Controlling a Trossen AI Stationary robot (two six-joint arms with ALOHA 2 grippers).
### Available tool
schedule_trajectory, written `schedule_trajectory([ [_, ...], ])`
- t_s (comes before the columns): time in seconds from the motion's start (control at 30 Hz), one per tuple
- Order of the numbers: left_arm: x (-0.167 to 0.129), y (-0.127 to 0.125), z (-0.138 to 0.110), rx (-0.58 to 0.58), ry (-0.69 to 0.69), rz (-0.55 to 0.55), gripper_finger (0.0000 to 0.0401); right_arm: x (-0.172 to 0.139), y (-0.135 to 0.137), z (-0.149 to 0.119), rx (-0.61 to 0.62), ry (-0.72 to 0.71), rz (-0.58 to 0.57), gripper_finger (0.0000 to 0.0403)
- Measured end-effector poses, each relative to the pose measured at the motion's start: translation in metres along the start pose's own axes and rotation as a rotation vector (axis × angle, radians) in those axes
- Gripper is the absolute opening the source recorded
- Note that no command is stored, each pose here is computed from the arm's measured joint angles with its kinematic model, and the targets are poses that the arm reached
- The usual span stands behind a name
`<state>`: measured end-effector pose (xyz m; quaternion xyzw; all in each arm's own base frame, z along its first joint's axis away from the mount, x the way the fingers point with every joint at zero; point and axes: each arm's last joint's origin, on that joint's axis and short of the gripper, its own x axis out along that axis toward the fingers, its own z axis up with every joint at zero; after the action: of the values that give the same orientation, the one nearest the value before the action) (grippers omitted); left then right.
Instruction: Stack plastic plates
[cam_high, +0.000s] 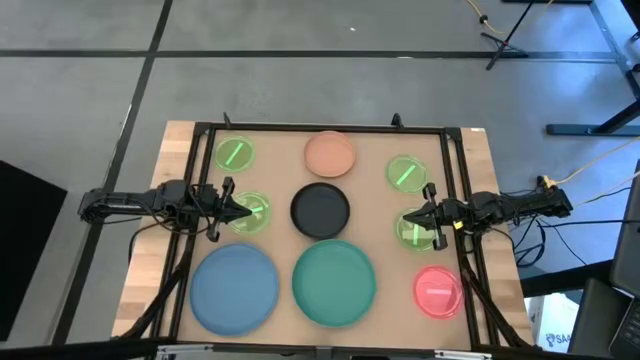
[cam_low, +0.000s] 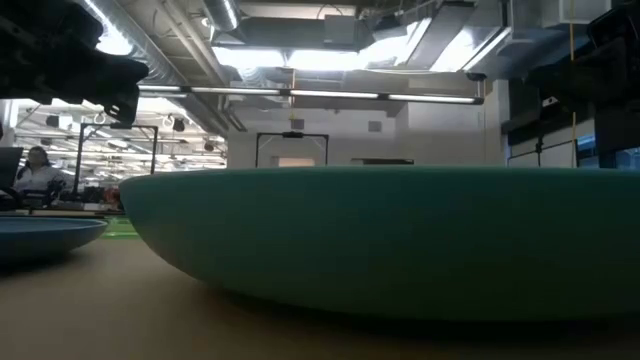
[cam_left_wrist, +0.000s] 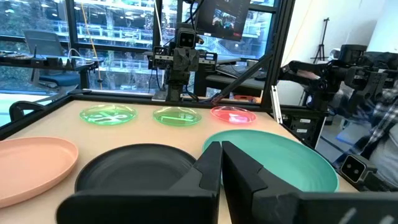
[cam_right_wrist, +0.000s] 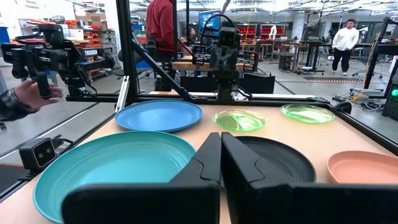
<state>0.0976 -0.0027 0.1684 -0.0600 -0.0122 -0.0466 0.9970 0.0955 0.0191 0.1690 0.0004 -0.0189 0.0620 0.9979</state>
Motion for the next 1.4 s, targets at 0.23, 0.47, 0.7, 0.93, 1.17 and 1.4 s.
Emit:
schedule_trajectory([
  [0.23, 0.000, 0.002, 0.004, 0.110, -0.048, 0.072, 0.0007, 0.000, 0.000, 0.000, 0.000, 0.000, 0.000, 0.0003],
  [0.47, 0.000, 0.003, 0.005, 0.102, -0.054, 0.111, 0.0007, 0.000, 0.000, 0.000, 0.000, 0.000, 0.000, 0.0003],
  [0.7, -0.001, 0.002, 0.008, 0.016, -0.094, 0.100, 0.0007, 0.000, 0.000, 0.000, 0.000, 0.000, 0.000, 0.0003],
  [0.93, 0.000, 0.002, 0.009, -0.127, -0.102, 0.079, 0.0007, 0.000, 0.000, 0.000, 0.000, 0.000, 0.000, 0.0003],
  [1.17, -0.001, 0.001, 0.017, -0.041, -0.187, 0.094, 0.0007, 0.000, 0.000, 0.000, 0.000, 0.000, 0.000, 0.0003],
  [1.4, 0.009, 0.002, 0.022, -0.022, -0.216, 0.096, 0.0007, 0.000, 0.000, 0.000, 0.000, 0.000, 0.000, 0.0003],
])
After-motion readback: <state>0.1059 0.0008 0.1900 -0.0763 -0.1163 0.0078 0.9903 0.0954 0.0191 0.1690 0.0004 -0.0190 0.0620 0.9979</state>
